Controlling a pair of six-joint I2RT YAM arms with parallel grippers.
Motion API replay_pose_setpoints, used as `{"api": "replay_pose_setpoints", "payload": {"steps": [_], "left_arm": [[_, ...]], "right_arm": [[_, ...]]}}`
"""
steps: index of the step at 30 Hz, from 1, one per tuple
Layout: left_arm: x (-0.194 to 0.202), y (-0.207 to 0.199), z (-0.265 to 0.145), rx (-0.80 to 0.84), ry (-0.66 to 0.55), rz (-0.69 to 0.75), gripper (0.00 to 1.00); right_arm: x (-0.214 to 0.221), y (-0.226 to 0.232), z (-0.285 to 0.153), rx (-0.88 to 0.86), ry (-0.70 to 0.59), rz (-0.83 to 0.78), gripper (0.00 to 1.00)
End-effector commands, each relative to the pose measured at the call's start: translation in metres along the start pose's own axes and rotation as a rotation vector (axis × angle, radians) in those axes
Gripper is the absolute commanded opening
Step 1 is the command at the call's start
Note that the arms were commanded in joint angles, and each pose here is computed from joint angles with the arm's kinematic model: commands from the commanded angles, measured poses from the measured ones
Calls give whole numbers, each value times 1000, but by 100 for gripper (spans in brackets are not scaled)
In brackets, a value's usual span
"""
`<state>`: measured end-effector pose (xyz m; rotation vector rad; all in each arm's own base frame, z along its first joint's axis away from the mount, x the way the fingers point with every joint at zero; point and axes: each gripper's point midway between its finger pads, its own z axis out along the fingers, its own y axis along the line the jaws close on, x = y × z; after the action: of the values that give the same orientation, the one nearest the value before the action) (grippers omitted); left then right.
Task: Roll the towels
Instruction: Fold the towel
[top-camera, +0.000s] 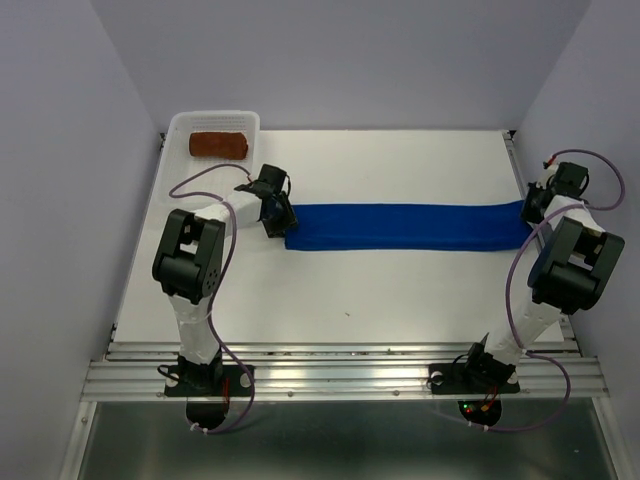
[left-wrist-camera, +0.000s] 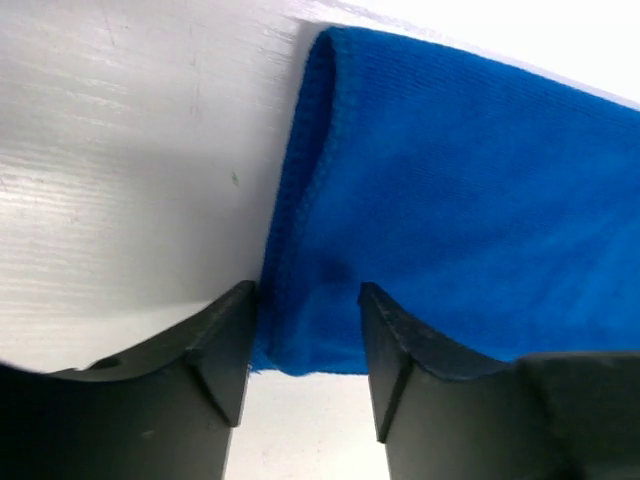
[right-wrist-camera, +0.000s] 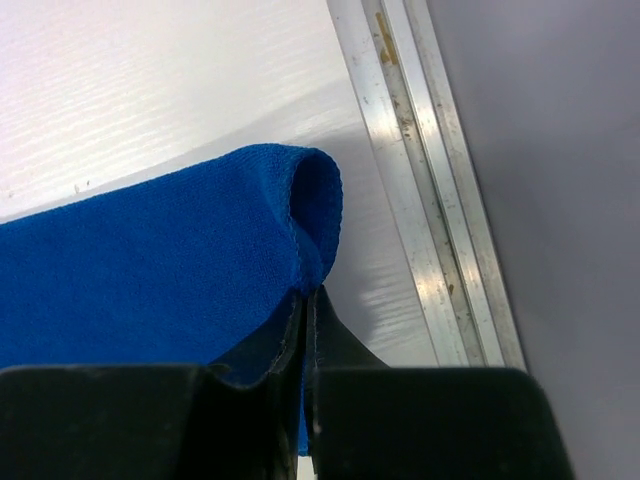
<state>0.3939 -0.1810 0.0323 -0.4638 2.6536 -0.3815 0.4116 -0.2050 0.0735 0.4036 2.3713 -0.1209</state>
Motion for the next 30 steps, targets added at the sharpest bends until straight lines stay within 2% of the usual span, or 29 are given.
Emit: {"api": "replay_pose_setpoints", "payload": {"steps": [1, 6, 10, 11, 12, 21, 30], "left_arm": [[-3, 0, 4, -16, -9, -14, 46], [-3, 7, 6, -46, -13, -15, 31], [3, 4, 14, -34, 14, 2, 10], [7, 3, 17, -34, 24, 9, 2], [8, 2, 17, -29, 26, 12, 0], [12, -4, 19, -20, 27, 19, 0], [11, -5, 13, -12, 5, 12, 0]], "right_arm": [[-38, -10, -21, 49, -86, -33, 1], [-46, -13, -24, 62, -88, -43, 1], [-52, -7, -28, 27, -91, -43, 1], [-53, 2, -29, 0, -95, -47, 1], [-55, 6, -30, -4, -99, -48, 1], [-55, 54, -49, -16, -66, -35, 1], [-35, 140, -68, -44, 40, -13, 1]]}}
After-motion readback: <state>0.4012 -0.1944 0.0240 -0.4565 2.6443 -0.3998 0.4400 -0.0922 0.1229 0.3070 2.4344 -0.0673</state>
